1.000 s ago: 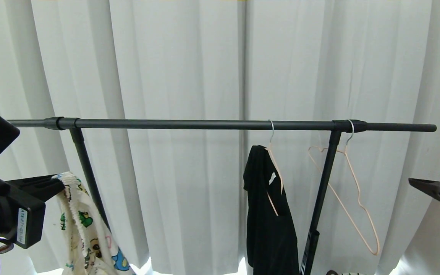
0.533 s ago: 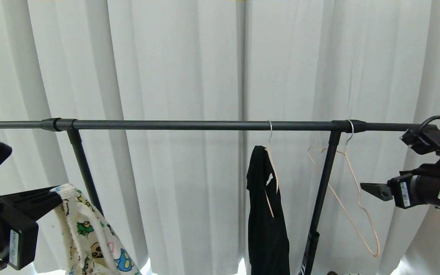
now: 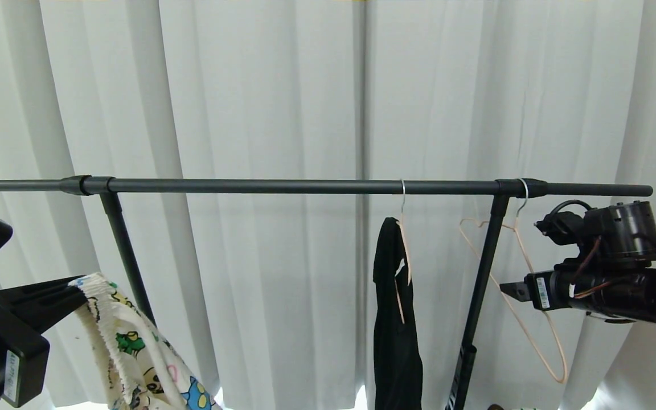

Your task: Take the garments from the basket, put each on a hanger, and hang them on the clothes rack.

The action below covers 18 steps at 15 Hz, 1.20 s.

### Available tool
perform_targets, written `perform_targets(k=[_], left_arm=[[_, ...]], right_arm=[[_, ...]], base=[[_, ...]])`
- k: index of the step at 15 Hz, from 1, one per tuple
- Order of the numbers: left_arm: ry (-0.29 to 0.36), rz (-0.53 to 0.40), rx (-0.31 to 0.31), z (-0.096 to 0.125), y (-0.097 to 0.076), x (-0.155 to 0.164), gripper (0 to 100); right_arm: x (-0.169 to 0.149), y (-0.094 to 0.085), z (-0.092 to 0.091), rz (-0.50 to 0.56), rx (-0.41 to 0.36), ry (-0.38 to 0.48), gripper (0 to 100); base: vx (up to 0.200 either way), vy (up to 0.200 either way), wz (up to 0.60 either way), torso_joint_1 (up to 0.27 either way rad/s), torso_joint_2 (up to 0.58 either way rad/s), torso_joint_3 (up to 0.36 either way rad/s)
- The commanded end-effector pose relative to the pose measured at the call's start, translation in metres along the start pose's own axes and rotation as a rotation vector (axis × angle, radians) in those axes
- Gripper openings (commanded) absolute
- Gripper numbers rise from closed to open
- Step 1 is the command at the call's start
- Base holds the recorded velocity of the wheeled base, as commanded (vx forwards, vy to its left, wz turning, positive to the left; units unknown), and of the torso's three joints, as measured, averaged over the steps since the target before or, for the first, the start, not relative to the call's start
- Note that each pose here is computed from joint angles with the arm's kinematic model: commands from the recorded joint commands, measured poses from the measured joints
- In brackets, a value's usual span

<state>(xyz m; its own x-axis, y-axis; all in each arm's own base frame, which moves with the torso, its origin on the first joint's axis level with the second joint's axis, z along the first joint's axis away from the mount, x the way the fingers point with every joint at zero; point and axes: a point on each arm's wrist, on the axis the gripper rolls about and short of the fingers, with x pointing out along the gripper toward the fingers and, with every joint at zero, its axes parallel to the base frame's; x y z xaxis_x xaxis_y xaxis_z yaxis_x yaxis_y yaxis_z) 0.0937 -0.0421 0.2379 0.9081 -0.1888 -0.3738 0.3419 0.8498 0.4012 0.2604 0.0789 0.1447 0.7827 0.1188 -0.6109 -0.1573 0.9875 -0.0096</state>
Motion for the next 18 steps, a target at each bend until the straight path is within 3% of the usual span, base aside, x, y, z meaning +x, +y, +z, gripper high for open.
perform_targets(k=[1, 9, 10, 18], left_arm=[[0.004, 0.000, 0.001, 0.000, 0.000, 0.001, 0], [-0.003, 0.002, 0.000, -0.001, 0.000, -0.001, 0], [-0.003, 0.002, 0.000, -0.001, 0.000, -0.001, 0], [0.000, 0.001, -0.001, -0.002, 0.000, -0.001, 0]], right_arm=[[0.009, 0.000, -0.002, -0.006, 0.010, 0.024, 100], [0.017, -0.002, -0.006, -0.015, 0.013, 0.053, 100], [0.017, -0.002, -0.007, -0.013, 0.013, 0.054, 0], [0.018, -0.001, -0.004, -0.011, 0.020, 0.026, 0]], base=[[0.000, 0.000, 0.00, 0.000, 0.00, 0.000], [0.000, 0.000, 0.00, 0.000, 0.00, 0.000], [0.000, 0.000, 0.00, 0.000, 0.00, 0.000], [0.000, 0.000, 0.00, 0.000, 0.00, 0.000]])
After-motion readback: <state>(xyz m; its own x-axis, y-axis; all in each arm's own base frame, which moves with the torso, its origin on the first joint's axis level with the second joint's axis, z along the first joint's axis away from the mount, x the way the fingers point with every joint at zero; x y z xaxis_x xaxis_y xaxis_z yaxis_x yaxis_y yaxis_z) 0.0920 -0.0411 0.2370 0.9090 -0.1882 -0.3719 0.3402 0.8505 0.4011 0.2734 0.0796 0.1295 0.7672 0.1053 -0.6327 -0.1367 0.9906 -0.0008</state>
